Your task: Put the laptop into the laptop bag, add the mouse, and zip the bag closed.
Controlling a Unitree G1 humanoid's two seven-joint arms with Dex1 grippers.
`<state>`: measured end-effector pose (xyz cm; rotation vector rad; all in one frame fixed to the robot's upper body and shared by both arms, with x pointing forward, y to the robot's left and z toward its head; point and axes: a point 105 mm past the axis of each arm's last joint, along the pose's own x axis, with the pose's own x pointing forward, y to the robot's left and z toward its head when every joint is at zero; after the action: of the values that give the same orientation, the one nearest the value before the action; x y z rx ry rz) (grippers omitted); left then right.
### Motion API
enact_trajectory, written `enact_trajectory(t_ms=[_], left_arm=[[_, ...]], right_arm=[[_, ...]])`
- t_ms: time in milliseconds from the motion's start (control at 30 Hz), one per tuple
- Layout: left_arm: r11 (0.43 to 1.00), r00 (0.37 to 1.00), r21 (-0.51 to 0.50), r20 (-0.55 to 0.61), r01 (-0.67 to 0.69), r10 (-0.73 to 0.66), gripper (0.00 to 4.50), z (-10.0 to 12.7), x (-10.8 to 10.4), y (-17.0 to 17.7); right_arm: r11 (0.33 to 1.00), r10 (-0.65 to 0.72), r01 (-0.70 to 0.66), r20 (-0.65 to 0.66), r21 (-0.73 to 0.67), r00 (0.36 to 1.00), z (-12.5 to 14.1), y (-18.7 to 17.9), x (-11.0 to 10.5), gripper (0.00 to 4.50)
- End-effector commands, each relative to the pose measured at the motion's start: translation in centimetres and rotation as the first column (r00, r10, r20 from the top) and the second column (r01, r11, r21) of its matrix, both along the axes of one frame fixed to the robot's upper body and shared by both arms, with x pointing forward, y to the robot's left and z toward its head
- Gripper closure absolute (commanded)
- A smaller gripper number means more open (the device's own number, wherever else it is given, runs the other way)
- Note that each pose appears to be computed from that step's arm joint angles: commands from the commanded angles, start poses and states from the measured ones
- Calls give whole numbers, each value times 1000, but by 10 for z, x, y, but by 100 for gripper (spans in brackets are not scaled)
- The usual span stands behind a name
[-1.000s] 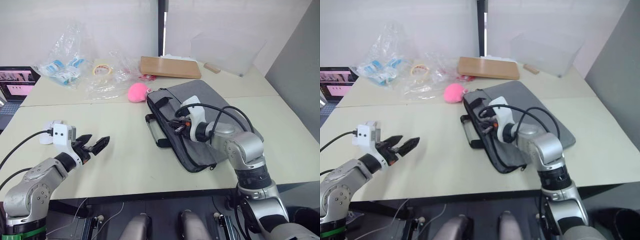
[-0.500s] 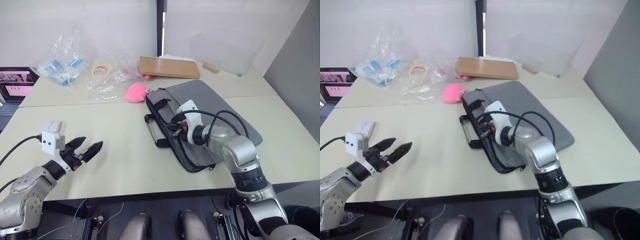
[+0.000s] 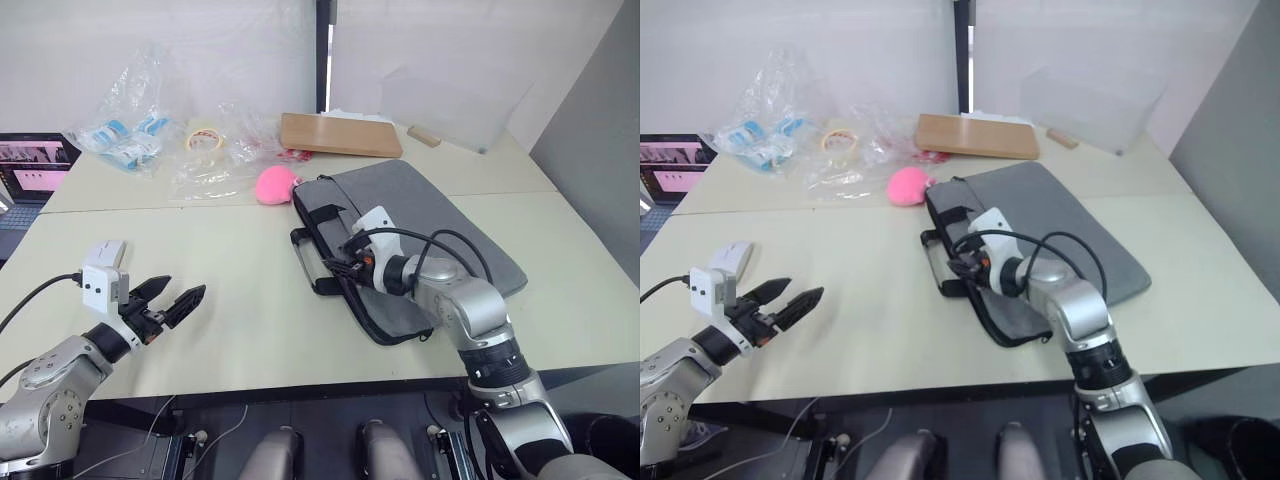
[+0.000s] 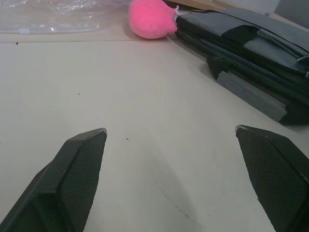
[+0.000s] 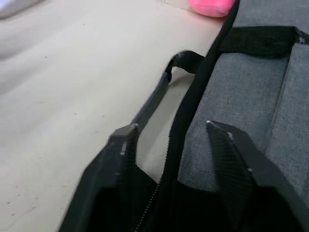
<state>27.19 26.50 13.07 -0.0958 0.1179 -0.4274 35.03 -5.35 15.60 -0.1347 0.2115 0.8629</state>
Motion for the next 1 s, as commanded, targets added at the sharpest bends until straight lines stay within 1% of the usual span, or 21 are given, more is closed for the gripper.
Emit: enact_trajectory(t_ms=[33,67,100,167,233,267,300,367,433,500,567,633,700,800,867,933,1000], left_arm=[[1000,999,21,54,-4,3,0,19,-5,14],[1000,999,18,50,4,-5,0,21,-7,17],[1000,999,15,47,10,-11,0,22,-9,19],[999,999,26,38,28,-29,0,26,-12,25],[1000,999,14,21,27,-27,0,33,-16,35],[1000,1000,10,12,-4,4,0,41,-19,53],[999,999,3,10,-49,49,0,53,-22,75],[994,994,-3,12,-106,106,0,69,-28,104],[990,990,19,10,-139,139,0,75,-31,122],[982,983,45,6,-185,185,0,78,-36,144],[963,966,84,-1,-257,258,0,80,-44,171],[941,947,116,-9,-319,322,0,78,-55,194],[906,912,121,-13,-406,411,0,77,-69,218],[843,849,118,-1,-524,528,0,73,-84,245],[818,824,130,-8,-561,566,0,67,-91,253],[811,817,135,-19,-569,576,0,62,-95,256],[818,823,134,-23,-559,567,0,60,-95,256]], right_arm=[[992,83,-92,102,82,991,39,-10,-15,48],[990,102,-111,113,83,988,45,-17,-19,14],[989,111,-121,116,80,987,48,-21,-21,3],[985,148,-158,145,62,978,56,-33,-26,3],[985,168,-174,192,14,967,65,-51,-28,3],[993,118,-112,228,-43,966,70,-78,-21,3],[992,49,-12,292,-127,955,77,-113,-13,3],[967,-8,99,361,-234,933,87,-158,-8,3],[962,-6,114,397,-249,918,91,-178,-11,3],[948,-55,182,431,-259,901,93,-201,-12,3],[940,-127,238,396,-245,910,89,-231,-15,3],[924,-169,281,382,-260,909,84,-256,-20,3],[899,-246,351,360,-262,900,78,-287,-24,3],[865,-301,408,346,-294,888,66,-313,-27,3],[851,-323,426,332,-307,886,59,-324,-29,3],[846,-335,430,312,-317,889,54,-331,-30,3],[843,-324,413,289,-345,901,48,-334,-31,3]])
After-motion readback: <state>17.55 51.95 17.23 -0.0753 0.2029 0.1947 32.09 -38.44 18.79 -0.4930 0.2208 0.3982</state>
